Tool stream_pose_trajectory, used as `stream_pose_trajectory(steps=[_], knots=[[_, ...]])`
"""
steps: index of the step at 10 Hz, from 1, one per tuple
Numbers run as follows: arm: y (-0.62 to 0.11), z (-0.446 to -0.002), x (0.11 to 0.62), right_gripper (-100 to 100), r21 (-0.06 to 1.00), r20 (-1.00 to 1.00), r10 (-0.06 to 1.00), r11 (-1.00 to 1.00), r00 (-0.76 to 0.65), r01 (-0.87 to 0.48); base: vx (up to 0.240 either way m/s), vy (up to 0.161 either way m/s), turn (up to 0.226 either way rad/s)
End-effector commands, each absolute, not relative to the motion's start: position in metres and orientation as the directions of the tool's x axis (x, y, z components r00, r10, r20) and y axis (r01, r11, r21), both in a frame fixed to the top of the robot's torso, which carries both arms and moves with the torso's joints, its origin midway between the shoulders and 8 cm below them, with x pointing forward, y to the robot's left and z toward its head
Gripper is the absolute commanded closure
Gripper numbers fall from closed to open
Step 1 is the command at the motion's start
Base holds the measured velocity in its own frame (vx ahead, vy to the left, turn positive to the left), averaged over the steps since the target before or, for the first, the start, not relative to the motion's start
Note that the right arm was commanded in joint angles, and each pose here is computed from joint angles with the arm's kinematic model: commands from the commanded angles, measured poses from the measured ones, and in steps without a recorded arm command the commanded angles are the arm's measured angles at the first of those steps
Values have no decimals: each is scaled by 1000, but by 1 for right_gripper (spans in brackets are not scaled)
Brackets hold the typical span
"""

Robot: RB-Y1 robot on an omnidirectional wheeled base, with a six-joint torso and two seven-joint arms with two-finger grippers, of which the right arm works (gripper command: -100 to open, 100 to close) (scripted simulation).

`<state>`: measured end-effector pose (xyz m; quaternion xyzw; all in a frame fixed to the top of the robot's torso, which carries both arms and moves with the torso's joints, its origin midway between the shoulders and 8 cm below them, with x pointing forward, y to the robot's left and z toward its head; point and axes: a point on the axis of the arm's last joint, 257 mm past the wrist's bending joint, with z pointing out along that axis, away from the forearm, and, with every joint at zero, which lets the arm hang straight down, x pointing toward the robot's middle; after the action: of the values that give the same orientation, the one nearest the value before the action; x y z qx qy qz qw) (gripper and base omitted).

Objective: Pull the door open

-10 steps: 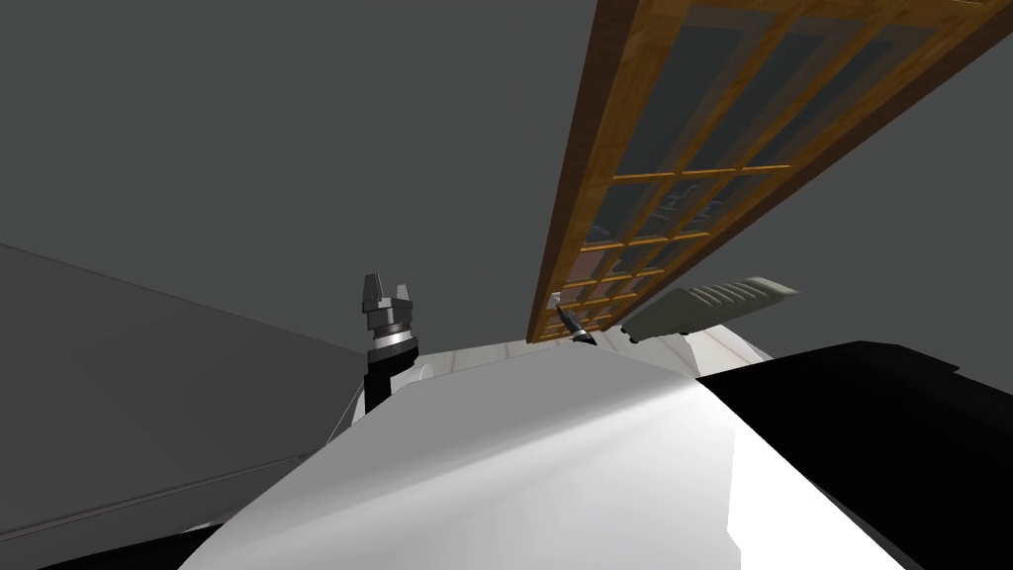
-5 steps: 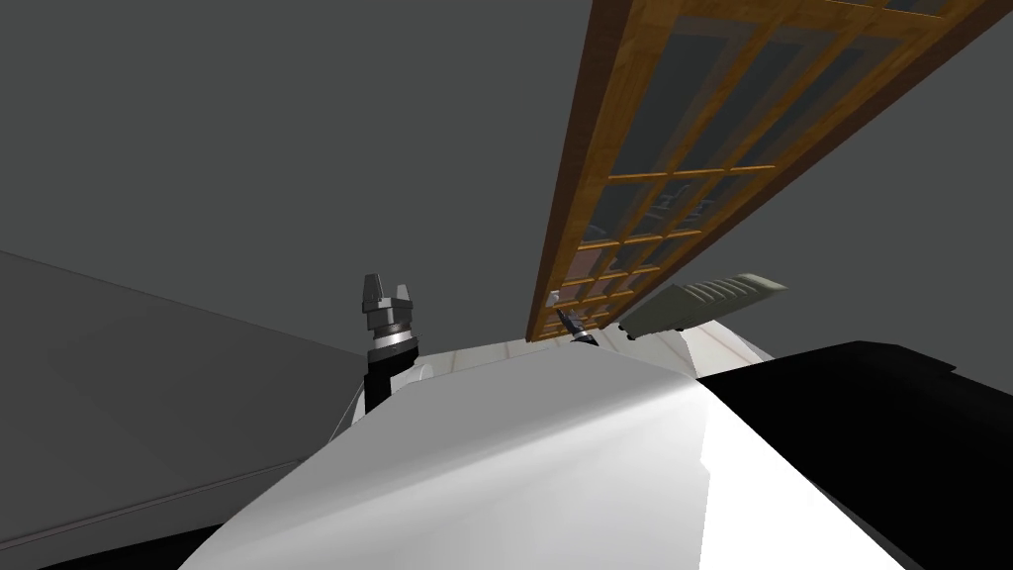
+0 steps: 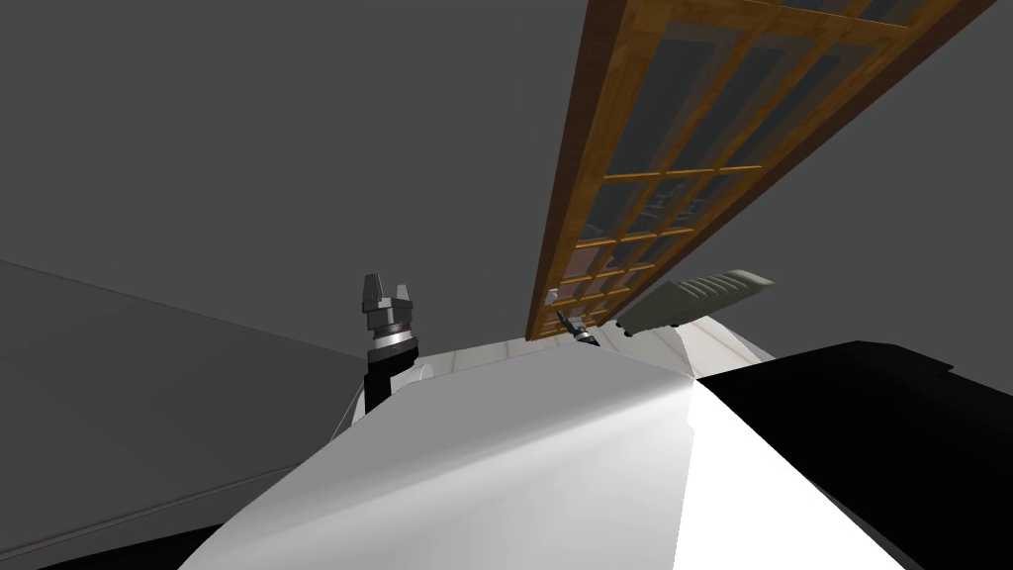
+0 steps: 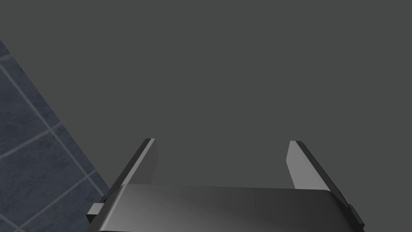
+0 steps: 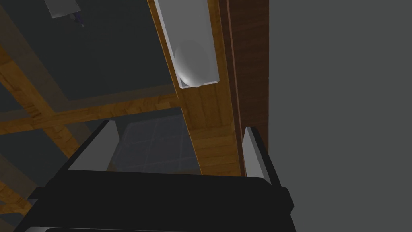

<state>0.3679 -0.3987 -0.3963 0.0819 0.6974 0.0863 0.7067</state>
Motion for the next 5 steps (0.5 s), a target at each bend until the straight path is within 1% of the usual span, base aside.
stream_pose_trajectory(steps=[1,5], knots=[[-399,-396,367,-100,198,-980,198,980,11,-10,-15,20,-22],[-400,-399,361,-100,61,-998,61,998,3,-23,-17,18,-38]])
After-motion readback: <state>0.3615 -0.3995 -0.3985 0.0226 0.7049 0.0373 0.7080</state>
